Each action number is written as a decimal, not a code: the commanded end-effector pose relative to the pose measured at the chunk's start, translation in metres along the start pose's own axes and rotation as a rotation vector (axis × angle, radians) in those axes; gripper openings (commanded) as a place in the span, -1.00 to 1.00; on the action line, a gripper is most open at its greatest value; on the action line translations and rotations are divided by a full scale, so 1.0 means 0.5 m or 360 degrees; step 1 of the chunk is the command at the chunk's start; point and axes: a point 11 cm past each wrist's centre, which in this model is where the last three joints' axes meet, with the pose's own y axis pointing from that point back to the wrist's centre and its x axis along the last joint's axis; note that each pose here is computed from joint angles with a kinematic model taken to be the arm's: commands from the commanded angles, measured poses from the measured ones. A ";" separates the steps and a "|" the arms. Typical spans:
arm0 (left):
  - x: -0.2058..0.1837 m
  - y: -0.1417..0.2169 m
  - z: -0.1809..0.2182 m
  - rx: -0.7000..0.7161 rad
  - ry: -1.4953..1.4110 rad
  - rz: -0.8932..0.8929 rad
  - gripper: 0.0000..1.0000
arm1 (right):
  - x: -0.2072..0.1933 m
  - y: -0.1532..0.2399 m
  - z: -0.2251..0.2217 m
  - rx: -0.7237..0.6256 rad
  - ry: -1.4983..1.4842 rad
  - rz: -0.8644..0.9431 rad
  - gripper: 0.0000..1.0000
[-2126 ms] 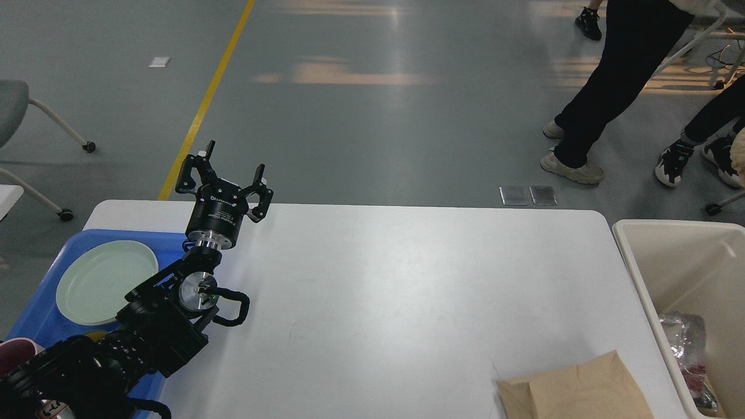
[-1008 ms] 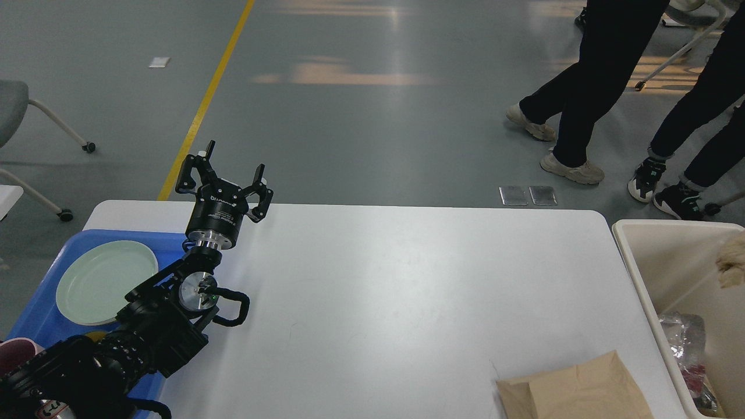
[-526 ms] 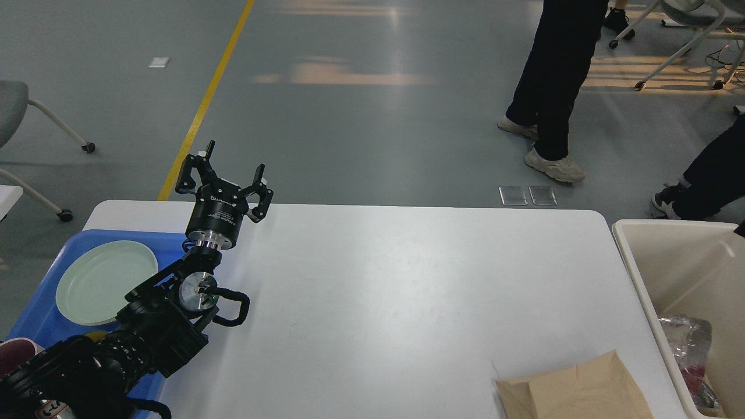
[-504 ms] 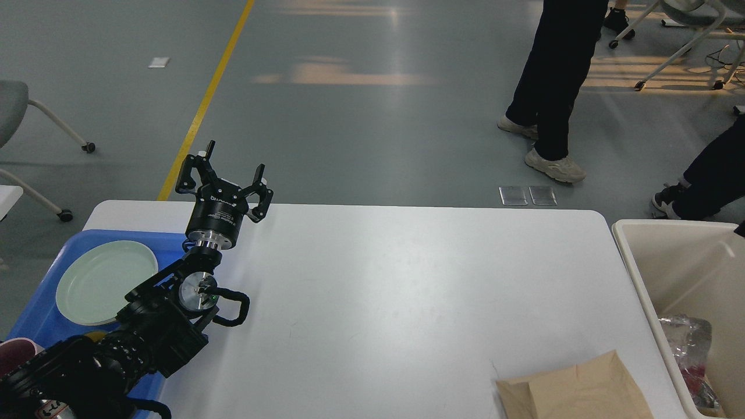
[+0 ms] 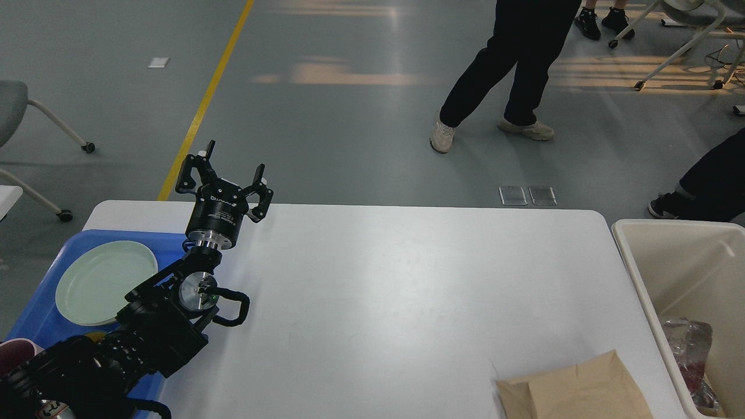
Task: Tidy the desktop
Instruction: 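Open the right gripper to drop the crumpled paper into the bin, then bring the right gripper back over the table toward the paper bag, then lower the right gripper onto the brown paper bag and grasp it, then lift the brown paper bag high and carry it over the bin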
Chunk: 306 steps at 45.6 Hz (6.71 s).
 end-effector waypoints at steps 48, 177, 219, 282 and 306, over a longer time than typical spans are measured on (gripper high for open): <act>0.000 0.000 0.000 0.0000 -0.0001 0.0002 0.93 | 0.016 0.201 -0.450 -0.0052 0.1050 -0.0692 1.00; 0.000 0.000 0.000 0.0000 0.0001 0.0000 0.93 | -0.426 -0.031 -0.156 0.0073 0.0317 -0.1226 0.98; 0.000 0.000 0.000 0.0001 -0.0001 -0.0001 0.93 | -0.497 -0.051 -0.153 0.0110 0.0167 -0.1252 -0.88; 0.000 0.000 0.000 0.0001 -0.0002 0.0001 0.93 | -0.176 0.091 -0.307 0.0248 0.0217 -0.1029 -1.00; 0.000 0.000 0.000 0.0001 -0.0001 -0.0001 0.93 | 0.083 0.197 -0.335 0.0197 0.0300 -0.0517 -1.00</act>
